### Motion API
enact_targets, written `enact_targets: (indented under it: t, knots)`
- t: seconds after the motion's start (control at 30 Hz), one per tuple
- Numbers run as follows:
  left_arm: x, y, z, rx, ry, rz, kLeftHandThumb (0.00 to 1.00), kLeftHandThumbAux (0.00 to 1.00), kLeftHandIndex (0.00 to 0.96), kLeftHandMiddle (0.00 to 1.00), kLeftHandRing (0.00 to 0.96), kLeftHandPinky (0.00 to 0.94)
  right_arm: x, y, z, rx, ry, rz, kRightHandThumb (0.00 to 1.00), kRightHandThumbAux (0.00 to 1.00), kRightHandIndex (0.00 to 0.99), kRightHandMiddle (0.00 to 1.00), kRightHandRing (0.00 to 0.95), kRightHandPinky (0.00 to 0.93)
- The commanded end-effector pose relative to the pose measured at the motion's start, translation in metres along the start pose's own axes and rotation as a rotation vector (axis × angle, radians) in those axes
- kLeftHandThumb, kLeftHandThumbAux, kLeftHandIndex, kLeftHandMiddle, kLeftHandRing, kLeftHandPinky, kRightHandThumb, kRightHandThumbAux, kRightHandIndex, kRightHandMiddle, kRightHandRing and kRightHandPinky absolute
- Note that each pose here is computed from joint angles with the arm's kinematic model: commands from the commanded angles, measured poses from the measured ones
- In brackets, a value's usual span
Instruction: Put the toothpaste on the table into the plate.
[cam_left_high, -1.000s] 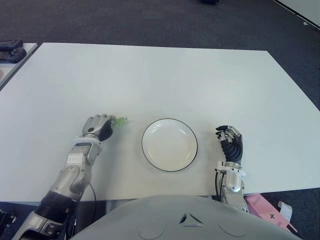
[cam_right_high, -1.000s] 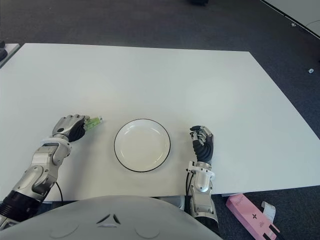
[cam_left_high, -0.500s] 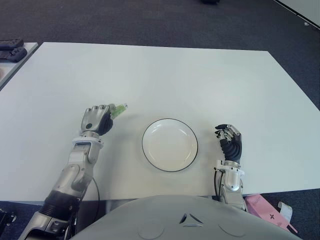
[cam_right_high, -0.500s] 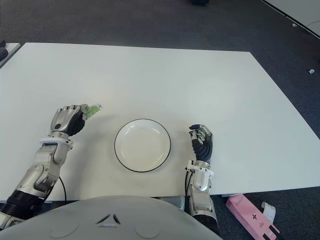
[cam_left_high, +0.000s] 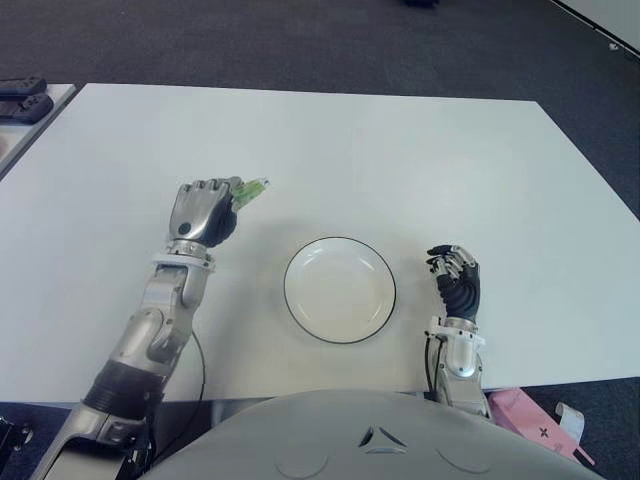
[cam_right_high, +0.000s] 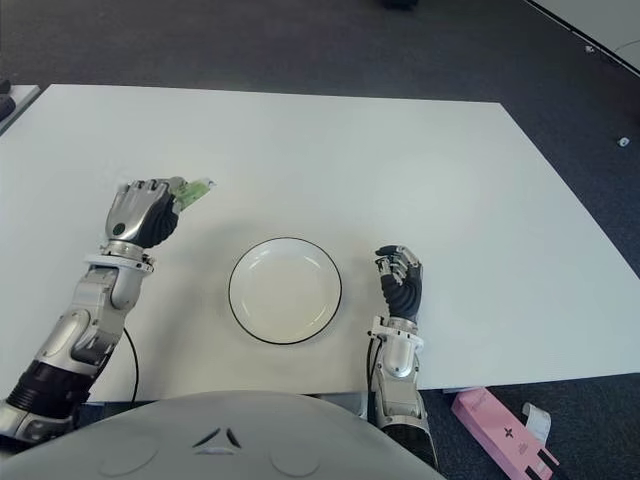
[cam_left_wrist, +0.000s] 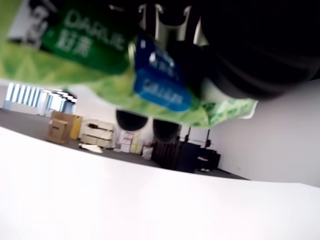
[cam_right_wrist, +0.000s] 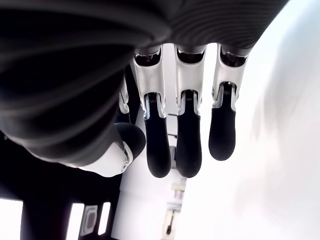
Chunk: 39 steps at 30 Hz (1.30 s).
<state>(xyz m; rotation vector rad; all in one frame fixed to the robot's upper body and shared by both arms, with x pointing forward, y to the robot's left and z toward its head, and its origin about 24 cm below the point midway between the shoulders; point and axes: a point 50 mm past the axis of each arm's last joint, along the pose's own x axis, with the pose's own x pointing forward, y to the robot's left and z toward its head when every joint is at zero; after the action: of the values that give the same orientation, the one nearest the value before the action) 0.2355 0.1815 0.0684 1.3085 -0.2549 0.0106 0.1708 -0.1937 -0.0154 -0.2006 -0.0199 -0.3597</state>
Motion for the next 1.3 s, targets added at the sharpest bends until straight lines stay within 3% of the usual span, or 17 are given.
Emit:
enact_targets:
  t: [0.03,0.37,0.8,1.0,1.3]
  knots:
    - [0.005,0.001,0.011,-0.039,-0.084,-0.022,0.851,0.666,0.411,0.559,0.903,0.884,0.002,0.005,-0.002,0.000,0.017,0.005,0.710,0.730,0.430,0.488,0.515,0.515]
    - [0.022,-0.015,0.050,-0.142,-0.315,-0.045,0.852,0.667,0.403,0.548,0.883,0.851,0.003,0.008,-0.003,0.003,0.024,0.006,0.710,0.730,0.429,0.479,0.499,0.485]
    - [0.022,-0.028,0.068,-0.156,-0.454,-0.203,0.853,0.667,0.402,0.551,0.880,0.872,0.003,0.008,-0.002,-0.001,0.049,-0.013,0.709,0.729,0.428,0.480,0.483,0.474]
    - [0.015,-0.044,0.078,-0.208,-0.481,-0.343,0.853,0.667,0.401,0.551,0.875,0.877,0.002,0.008,-0.001,0.005,0.030,-0.014,0.709,0.730,0.428,0.483,0.492,0.486]
    - [0.012,-0.055,0.085,-0.089,-0.616,-0.417,0.851,0.668,0.400,0.556,0.873,0.866,0.002,0.008,-0.002,0.017,0.014,-0.001,0.711,0.730,0.430,0.479,0.504,0.511]
